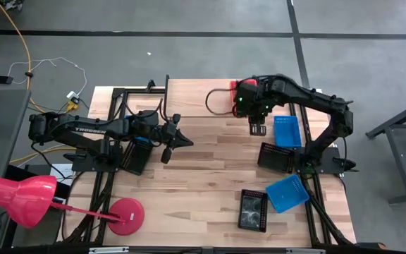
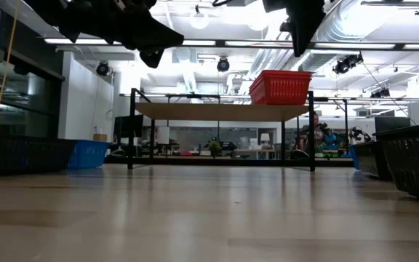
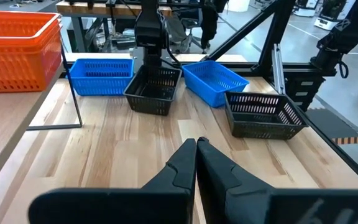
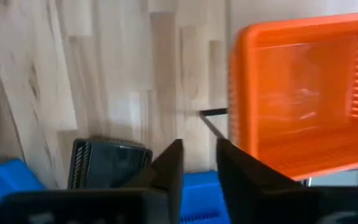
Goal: Stack baskets on shelf by color
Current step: Stack the orange basket on the other orange baskets on the shelf, then put the top right blue basket on the shelf
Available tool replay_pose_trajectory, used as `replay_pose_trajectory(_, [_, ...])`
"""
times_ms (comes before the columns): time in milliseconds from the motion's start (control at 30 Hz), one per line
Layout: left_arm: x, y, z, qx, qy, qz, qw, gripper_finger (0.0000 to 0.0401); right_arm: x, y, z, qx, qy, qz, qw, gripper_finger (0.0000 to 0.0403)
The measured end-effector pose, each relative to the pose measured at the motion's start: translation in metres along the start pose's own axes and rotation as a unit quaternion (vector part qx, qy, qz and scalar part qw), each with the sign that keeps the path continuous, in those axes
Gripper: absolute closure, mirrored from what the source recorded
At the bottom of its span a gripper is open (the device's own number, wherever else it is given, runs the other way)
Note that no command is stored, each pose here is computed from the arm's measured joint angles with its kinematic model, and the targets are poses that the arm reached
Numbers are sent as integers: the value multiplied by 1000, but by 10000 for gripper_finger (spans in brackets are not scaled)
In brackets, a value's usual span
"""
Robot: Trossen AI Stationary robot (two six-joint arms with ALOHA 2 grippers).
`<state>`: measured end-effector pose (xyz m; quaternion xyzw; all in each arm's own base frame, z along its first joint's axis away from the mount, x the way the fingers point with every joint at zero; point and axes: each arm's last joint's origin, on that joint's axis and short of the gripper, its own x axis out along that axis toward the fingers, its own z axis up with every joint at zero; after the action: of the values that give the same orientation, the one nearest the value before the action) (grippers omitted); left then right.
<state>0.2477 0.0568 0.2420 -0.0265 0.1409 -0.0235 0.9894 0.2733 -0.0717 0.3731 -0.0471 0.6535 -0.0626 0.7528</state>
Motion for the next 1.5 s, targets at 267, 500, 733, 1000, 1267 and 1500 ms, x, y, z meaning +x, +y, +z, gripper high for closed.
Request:
replay_pose_trajectory(267, [0, 0, 0, 1, -2, 0, 1000, 401, 53, 13, 4, -46, 30, 17, 998, 383])
replay_pose_trajectory(500, [0, 0, 2, 3, -11, 2, 1000, 401, 74, 10, 11, -77, 1, -17, 997, 398])
replay_pose_trajectory(733, [0, 0, 2, 3, -11, 2, 1000, 401, 61, 6, 20, -78, -45, -41, 995, 402])
replay_pose_trajectory(1000, [0, 0, 2, 3, -11, 2, 1000, 401, 52, 0, 25, -71, -64, -92, 991, 403])
replay_pose_trajectory(1267, [0, 1, 2, 3, -11, 13, 1000, 401, 50, -3, 33, -84, -108, -94, 986, 403])
replay_pose_trajectory(1500, [0, 1, -1, 12, 7, 26, 1000, 401, 36, 11, 20, -101, -119, -14, 988, 403])
